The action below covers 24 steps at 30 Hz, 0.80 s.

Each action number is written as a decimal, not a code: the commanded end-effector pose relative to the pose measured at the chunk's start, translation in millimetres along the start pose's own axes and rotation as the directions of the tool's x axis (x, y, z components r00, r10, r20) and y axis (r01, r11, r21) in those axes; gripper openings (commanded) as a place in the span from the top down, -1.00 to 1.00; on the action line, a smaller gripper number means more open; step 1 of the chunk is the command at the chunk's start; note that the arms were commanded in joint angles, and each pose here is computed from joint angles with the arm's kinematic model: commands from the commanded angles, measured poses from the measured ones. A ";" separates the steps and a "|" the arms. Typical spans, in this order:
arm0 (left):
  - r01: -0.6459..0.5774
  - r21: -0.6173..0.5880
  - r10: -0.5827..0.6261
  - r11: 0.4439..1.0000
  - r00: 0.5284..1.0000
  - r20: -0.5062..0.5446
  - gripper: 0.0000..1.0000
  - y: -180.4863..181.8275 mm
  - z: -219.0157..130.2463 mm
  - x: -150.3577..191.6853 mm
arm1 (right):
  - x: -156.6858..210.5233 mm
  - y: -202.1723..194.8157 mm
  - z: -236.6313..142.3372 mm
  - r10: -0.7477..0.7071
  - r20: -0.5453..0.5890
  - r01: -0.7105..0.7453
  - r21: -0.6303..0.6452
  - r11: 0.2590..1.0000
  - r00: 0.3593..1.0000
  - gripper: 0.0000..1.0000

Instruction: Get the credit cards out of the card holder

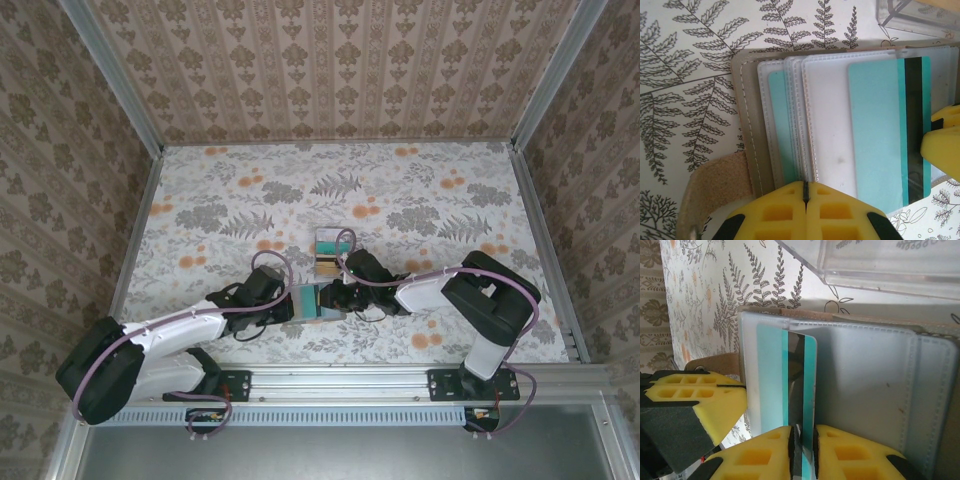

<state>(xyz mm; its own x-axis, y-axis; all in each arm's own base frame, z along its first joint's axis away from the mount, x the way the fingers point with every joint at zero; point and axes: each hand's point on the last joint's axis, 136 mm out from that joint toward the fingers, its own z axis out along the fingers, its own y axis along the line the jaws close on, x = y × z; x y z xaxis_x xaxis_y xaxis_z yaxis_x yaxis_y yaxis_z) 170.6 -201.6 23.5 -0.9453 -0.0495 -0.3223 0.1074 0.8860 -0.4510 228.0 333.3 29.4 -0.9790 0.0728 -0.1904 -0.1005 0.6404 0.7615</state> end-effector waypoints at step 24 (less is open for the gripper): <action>-0.012 -0.113 0.006 0.994 0.999 -0.053 1.00 28.2 1.9 17.0 | 5.1 -47.2 -32.2 0.051 0.040 -0.055 0.105 0.993 0.998 0.99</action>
<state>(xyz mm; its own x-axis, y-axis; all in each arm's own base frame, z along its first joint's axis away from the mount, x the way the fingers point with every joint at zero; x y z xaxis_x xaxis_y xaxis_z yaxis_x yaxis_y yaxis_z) 170.7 -201.5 23.2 -0.9455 -0.0491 -0.3220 0.1073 0.8865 -0.4500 227.3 298.2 25.6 -0.9747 0.1311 -0.1812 -0.0506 0.6599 0.7496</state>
